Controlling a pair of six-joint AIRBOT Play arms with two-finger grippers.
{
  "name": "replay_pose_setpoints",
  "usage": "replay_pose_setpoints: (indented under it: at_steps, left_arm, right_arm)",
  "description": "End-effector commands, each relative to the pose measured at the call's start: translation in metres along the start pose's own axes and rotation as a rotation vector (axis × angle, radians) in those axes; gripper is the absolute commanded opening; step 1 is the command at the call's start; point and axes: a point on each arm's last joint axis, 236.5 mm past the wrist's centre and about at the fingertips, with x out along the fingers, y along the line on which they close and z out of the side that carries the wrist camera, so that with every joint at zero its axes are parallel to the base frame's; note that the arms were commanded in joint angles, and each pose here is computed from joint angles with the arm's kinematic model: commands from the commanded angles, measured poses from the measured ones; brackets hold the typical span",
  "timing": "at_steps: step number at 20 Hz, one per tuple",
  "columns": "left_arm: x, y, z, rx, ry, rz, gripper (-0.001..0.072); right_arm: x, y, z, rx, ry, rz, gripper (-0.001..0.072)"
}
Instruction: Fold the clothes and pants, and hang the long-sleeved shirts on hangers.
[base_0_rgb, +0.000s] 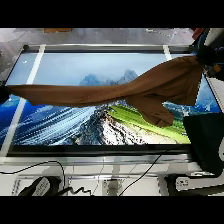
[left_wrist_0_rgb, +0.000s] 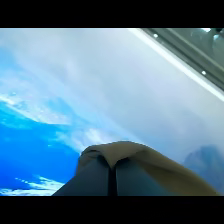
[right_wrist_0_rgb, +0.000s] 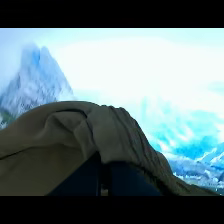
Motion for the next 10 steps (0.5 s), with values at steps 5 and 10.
replay_pose_setpoints:
  at_steps: [5, 10]
  left_arm:
    - [-0.018, 0.056, -0.002, -0.014, 0.055, 0.145, 0.001]
    - [-0.052, 0.068, -0.044, 0.059, 0.315, 0.117, 0.001]
  right_arm:
    - [-0.051, -0.015, -0.008, -0.105, -0.026, -0.059, 0.0029]
    - [-0.129, -0.02, -0.028, -0.086, -0.043, -0.088, 0.0029]
